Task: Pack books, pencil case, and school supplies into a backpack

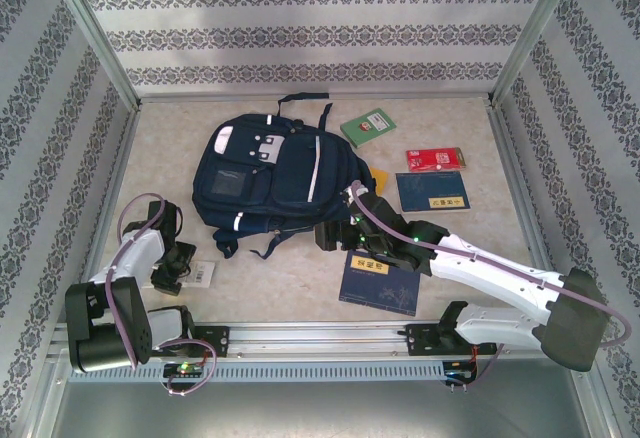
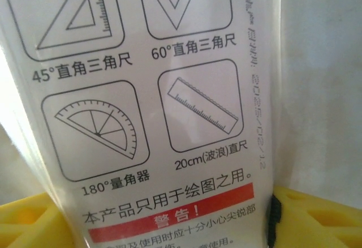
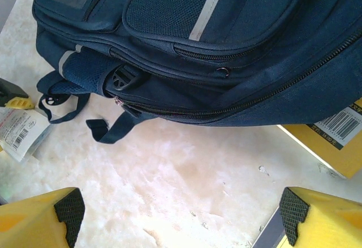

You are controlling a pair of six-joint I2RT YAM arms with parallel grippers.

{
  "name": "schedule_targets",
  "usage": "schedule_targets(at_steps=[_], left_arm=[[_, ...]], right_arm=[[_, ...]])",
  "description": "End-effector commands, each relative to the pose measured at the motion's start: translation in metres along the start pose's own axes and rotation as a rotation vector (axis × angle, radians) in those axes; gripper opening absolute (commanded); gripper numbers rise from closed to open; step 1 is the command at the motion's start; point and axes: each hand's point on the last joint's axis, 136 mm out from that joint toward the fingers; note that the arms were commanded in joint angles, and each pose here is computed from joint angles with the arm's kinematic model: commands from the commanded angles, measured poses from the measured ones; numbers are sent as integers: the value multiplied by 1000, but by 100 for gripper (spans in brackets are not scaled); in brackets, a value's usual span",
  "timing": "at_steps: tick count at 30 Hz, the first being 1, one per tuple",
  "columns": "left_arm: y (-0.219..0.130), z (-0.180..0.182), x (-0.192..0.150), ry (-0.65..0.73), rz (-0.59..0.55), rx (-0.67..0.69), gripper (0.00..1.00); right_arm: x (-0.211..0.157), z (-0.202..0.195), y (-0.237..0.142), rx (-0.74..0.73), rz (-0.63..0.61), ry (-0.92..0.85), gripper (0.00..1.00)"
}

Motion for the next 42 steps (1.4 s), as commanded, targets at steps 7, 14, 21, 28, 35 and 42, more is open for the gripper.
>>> schedule_targets(at_steps=[7, 14, 21, 28, 35, 42], left_arm=[[-4, -2, -10, -18, 21, -115, 69], [-8, 2, -31, -29, 89, -196, 65], [-12, -4, -37, -18, 105, -228, 64], [-11, -7, -40, -28, 122, -242, 61], [-23, -15, -38, -29, 117, -281, 55], [-33, -19, -34, -34, 98, -313, 40]], right_arm=[[-1, 27, 3, 120, 26, -21, 88], [-34, 100, 46, 413, 244, 71, 86], [-77, 164, 103, 574, 508, 125, 83], [-79, 180, 144, 613, 545, 211, 80], [-88, 188, 173, 612, 574, 309, 74], [-84, 185, 180, 586, 536, 344, 71]])
Point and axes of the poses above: each hand's point on the last joint's axis, 136 mm out from that joint toward the fingers, its own y axis out along the fingers, its own z axis along the line the jaws close on, x = y × z
